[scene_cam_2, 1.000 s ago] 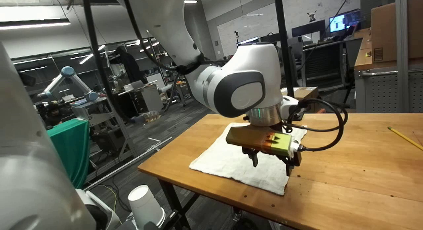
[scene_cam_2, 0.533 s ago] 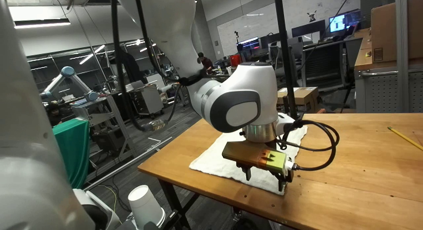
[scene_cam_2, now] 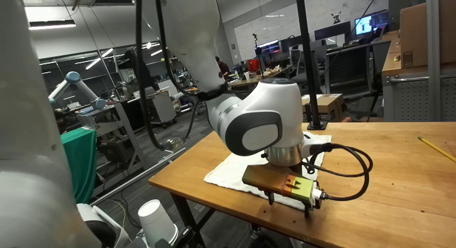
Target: Fold the cloth
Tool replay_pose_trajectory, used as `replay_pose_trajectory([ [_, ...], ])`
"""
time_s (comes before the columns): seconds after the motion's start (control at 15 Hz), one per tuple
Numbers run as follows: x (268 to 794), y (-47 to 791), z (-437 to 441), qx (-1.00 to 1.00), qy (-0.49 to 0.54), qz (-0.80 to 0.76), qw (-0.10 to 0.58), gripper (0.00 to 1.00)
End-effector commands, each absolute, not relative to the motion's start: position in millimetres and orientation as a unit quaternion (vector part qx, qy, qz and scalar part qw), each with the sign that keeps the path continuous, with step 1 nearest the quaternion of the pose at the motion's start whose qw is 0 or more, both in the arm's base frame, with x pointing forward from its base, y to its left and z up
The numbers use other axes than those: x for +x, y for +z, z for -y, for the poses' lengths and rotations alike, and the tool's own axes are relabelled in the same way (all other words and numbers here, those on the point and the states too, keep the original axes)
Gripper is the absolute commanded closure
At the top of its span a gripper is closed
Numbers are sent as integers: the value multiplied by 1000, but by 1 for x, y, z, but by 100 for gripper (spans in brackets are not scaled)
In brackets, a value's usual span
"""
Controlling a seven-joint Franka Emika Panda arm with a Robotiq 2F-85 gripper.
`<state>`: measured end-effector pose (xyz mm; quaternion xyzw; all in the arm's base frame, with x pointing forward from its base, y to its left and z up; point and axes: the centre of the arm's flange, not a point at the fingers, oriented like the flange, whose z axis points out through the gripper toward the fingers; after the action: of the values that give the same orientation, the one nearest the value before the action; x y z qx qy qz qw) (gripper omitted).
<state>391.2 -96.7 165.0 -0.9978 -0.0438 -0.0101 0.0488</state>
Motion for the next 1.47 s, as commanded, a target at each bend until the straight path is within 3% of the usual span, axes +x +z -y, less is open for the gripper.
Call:
replay_pose_trajectory([
  [0.0,397,160,96,-997,-65,47,10,0],
  [0.4,404,156,87,-993,-102,56,-24,0],
  [0.47,403,154,86,-993,-101,52,-26,25],
  [0.6,403,153,84,-993,-102,48,-27,34],
  [1.13,388,158,59,-995,-89,45,-23,94],
  [1.4,384,163,11,-995,-78,64,-9,100],
])
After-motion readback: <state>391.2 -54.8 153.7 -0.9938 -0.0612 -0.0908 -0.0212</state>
